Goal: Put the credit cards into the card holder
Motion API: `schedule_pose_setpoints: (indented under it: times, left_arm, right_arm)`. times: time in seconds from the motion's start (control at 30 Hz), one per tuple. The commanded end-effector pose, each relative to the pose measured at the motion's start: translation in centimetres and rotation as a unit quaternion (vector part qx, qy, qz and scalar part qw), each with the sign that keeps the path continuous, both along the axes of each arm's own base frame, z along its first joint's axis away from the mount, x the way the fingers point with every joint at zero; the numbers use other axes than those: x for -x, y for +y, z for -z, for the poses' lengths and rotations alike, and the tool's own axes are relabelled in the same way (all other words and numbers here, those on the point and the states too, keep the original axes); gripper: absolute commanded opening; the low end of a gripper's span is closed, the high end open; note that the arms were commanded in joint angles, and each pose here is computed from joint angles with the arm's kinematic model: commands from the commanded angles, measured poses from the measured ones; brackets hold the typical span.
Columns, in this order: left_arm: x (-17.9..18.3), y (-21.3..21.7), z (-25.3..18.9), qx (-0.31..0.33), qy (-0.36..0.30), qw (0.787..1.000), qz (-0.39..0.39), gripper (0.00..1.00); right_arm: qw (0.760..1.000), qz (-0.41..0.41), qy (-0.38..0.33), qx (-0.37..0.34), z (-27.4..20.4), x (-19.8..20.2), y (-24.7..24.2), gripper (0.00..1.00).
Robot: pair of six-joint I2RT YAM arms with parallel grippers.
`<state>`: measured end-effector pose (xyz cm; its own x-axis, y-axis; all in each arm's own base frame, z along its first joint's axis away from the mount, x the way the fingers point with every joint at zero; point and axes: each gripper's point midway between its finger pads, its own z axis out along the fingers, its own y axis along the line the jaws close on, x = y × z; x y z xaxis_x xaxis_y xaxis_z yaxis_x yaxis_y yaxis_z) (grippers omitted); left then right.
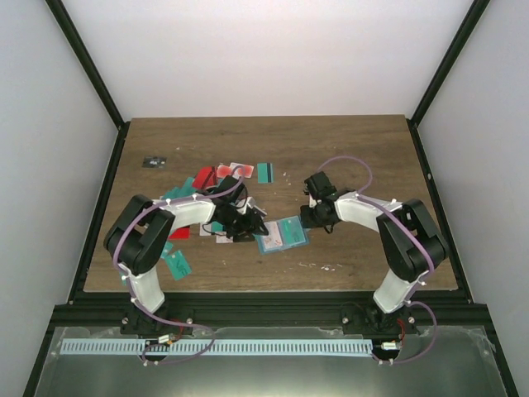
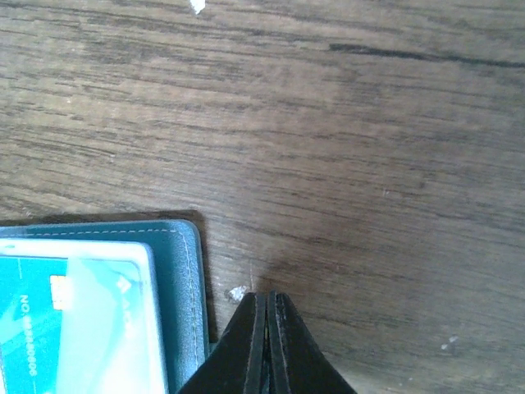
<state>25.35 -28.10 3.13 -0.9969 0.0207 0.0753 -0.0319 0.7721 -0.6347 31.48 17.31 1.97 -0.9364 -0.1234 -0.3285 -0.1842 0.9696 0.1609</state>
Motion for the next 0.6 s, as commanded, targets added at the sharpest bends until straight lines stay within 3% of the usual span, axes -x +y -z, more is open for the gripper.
schedule_pose_setpoints:
  times: [0.0, 0.2, 0.57]
  left_arm:
    - [0.0, -0.5, 1.9, 0.01, 0.019, 1.0, -0.004, 0.59]
    - [-0.3, -1.3, 1.1, 0.037, 0.017, 0.999, -0.01, 0.59]
    - [-1.9, -3.6, -4.9, 0.089, -0.029, 0.996, -0.009, 0.57]
  right_arm:
    - [0.999, 0.004, 0.05, -0.01, 1.6, 2.7, -0.4, 0.01]
    - [0.998, 0.005, 0.061, -0.022, 1.9, 3.1, 0.0, 0.01]
    - [0.997, 0.011, 0.073, -0.038, 2.1, 3.6, 0.4, 0.01]
